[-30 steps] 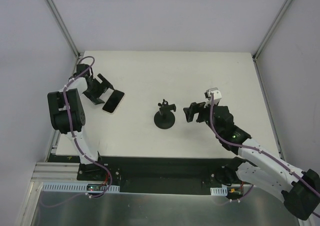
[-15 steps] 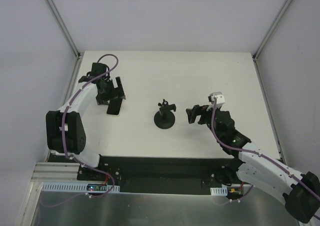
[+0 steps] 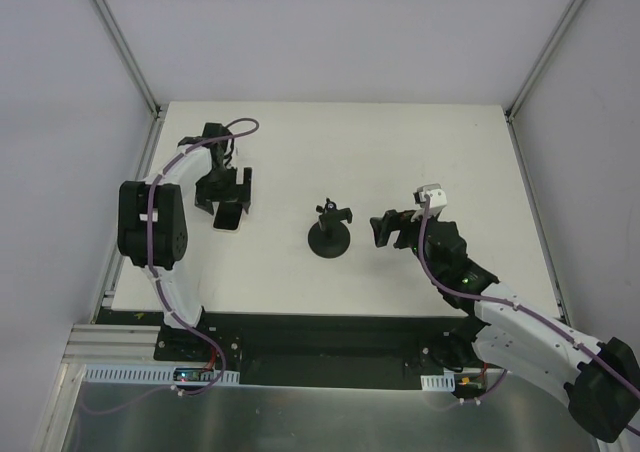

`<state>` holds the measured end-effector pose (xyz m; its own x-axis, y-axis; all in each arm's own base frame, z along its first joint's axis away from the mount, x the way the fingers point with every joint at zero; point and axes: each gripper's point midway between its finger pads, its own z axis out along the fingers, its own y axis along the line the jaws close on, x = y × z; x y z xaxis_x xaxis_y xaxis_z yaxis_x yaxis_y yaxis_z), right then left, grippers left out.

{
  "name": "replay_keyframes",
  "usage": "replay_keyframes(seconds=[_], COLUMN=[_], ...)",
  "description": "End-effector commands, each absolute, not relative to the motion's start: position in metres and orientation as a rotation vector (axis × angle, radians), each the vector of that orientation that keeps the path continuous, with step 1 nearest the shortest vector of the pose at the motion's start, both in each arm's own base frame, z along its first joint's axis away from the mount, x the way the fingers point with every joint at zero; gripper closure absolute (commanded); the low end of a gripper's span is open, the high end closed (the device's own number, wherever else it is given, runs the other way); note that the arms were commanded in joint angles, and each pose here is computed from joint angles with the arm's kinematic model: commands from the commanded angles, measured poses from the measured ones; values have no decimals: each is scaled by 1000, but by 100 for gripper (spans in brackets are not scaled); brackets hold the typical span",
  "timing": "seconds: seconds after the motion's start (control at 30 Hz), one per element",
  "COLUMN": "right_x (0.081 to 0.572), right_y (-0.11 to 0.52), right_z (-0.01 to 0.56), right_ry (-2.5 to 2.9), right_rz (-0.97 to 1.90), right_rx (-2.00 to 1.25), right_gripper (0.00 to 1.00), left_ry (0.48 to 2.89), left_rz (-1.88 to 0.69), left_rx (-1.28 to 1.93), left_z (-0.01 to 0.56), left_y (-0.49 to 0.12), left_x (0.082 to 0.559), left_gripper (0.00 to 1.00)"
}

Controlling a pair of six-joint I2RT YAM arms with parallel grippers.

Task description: Place the phone on the phone stand

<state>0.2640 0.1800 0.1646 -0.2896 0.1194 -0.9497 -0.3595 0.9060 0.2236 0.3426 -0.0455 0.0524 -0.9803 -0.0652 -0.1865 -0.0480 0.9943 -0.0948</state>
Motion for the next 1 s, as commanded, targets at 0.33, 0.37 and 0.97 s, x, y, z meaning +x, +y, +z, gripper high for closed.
replay_keyframes(seconds=[0.33, 0.37, 0.97], right_x=[270, 270, 273], right_y=[183, 183, 183], right_z=[181, 180, 175], right_ry=[1742, 1744, 1768], right_rz=[493, 493, 458], right_rx=[-162, -164, -191], right_gripper=[4, 4, 4], left_ry=[3073, 3076, 3138], left_rz=[-98, -107, -71], left_rx=[82, 80, -8], left_z=[32, 31, 10], left_y=[-40, -41, -42], left_x=[348, 348, 341], left_gripper=[1, 1, 3])
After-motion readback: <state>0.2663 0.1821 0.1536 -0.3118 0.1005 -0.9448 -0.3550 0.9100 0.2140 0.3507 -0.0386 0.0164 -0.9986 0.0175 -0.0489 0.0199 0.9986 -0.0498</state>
